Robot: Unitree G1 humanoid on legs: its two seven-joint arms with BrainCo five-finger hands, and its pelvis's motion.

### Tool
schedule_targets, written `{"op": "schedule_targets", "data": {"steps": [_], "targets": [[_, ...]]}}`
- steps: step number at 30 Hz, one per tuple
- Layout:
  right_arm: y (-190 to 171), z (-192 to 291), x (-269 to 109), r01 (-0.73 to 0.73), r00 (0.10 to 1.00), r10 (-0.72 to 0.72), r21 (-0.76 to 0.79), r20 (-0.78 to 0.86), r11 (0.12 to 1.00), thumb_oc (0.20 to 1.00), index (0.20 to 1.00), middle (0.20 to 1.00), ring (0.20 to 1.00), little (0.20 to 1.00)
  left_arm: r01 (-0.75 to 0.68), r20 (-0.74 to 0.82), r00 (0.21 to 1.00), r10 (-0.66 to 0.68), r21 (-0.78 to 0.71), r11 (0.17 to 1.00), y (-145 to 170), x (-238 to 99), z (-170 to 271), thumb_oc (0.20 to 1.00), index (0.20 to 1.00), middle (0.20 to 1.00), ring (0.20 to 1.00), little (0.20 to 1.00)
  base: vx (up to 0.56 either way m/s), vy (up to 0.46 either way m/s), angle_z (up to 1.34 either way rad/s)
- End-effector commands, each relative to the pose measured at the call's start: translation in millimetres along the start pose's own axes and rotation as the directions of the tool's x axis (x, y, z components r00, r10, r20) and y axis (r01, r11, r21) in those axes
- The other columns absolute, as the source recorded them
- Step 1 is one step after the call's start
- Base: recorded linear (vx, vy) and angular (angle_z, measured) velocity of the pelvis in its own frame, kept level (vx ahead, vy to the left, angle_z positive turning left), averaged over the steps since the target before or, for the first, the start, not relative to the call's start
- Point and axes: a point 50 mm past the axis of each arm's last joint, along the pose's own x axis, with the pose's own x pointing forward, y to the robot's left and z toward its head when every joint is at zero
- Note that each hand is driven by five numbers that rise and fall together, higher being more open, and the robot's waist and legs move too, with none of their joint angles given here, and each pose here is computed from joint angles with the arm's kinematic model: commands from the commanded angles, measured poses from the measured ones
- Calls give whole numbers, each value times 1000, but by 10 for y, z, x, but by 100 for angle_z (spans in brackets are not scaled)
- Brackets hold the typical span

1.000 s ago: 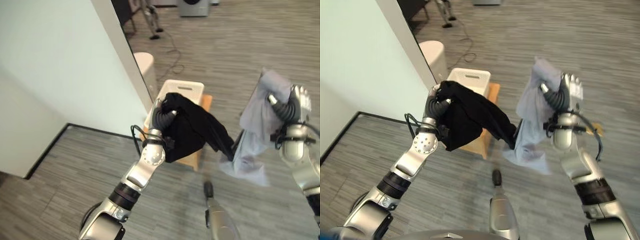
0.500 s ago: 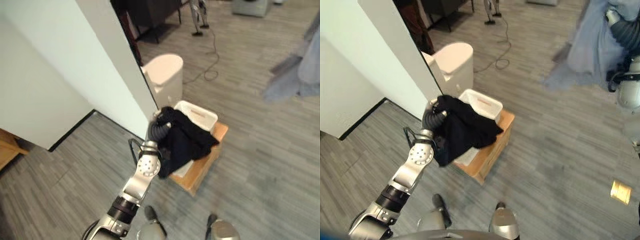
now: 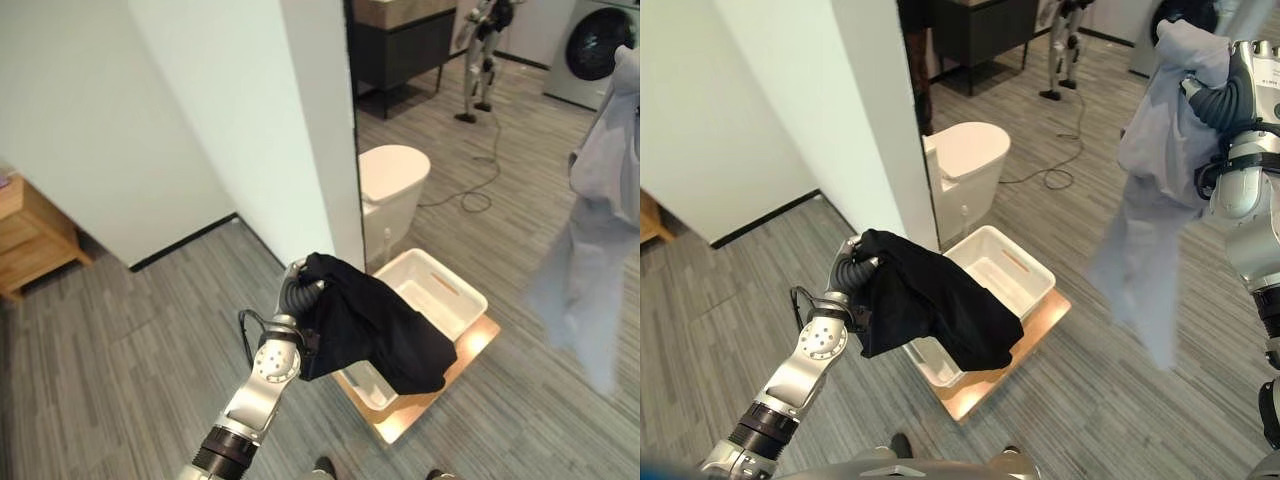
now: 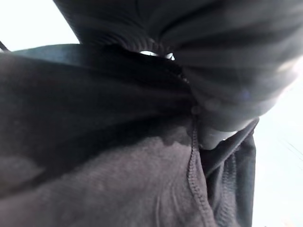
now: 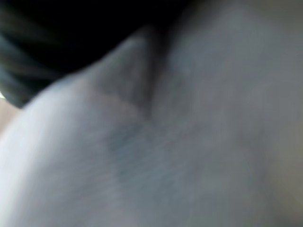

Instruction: Pick up bed clothes into laundry basket.

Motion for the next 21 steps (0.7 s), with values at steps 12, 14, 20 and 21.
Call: {"op": "schedule_targets", "data": {"steps": [12, 14, 20, 21], "targets": [[-195, 696, 211, 133, 966, -159, 137, 203, 982, 200, 200, 200, 200, 200, -119, 209, 967, 143, -122, 985, 373, -2, 421, 200, 200, 200, 200, 200, 27, 6, 10], [-162, 710, 216, 121, 968, -141, 108, 208, 987, 200, 200, 200, 200, 200, -124, 209, 967, 147, -119, 985, 417, -39, 414, 200, 200, 200, 200, 200, 22, -12, 16], [10, 565, 249, 67, 989, -71, 33, 130, 997, 200, 200, 200, 200, 200, -83, 211, 971, 115, -152, 985, 387, -92, 415, 200, 200, 200, 200, 200, 11, -2, 13], [53, 533, 240, 51, 992, -54, 30, 112, 998, 200, 200, 200, 200, 200, -76, 210, 972, 109, -158, 984, 376, -94, 414, 200, 200, 200, 200, 200, 8, 5, 23]]}}
